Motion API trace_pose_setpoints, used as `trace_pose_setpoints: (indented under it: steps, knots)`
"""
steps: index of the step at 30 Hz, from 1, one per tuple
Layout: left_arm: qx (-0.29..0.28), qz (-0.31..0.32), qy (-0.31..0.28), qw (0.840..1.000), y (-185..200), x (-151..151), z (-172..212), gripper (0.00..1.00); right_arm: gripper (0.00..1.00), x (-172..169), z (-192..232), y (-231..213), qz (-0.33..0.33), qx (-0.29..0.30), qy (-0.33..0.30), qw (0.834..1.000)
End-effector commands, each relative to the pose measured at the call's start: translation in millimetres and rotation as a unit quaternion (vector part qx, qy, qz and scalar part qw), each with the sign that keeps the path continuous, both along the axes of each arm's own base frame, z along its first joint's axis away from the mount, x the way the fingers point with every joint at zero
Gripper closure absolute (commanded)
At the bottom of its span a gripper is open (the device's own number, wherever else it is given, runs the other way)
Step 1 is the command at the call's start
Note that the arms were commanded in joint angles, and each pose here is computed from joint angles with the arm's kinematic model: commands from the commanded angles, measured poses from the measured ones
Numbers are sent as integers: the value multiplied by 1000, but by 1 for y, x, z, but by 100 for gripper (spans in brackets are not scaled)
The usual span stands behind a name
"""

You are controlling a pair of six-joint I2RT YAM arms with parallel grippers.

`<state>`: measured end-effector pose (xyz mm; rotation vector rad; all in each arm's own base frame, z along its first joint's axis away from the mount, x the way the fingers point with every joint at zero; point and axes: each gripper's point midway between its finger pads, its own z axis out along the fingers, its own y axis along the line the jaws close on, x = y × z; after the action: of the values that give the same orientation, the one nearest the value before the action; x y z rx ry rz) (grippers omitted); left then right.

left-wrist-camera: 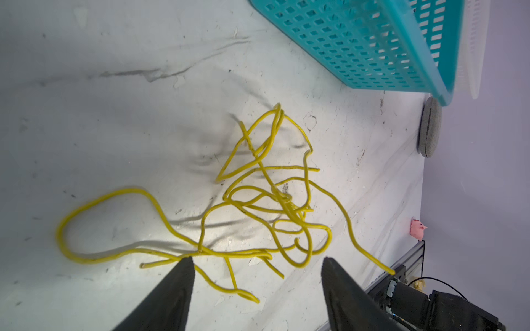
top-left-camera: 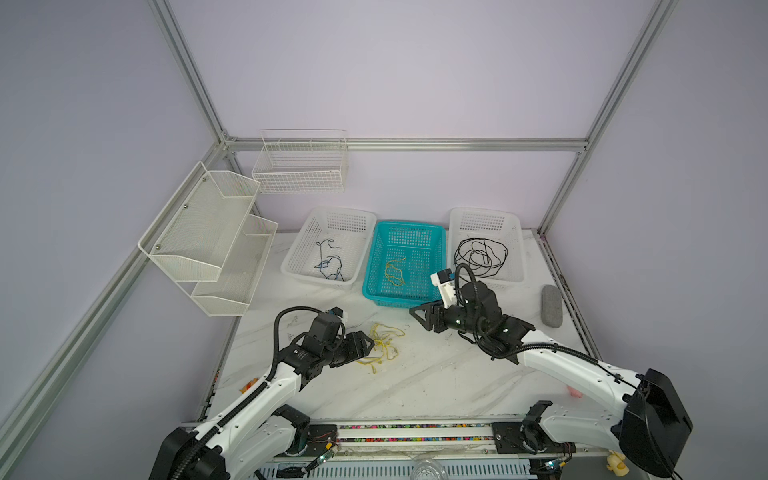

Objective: Untangle the cables

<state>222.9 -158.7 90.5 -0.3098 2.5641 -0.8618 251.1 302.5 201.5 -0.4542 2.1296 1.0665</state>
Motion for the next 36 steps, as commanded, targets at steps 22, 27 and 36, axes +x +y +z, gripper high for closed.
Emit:
trace_pose_setpoints:
  steps: [22,27,36]
  knots:
    - [-23,-5,21,999,-12,-1,-26,40,54,-40,-125,55,54,-96,-12,994]
    - [-20,-6,22,1000,-12,0,-29,41,55,-33,-124,57,43,-95,-26,994]
    - [-19,-4,20,1000,-12,3,-30,42,64,-32,-144,62,49,-107,-16,993]
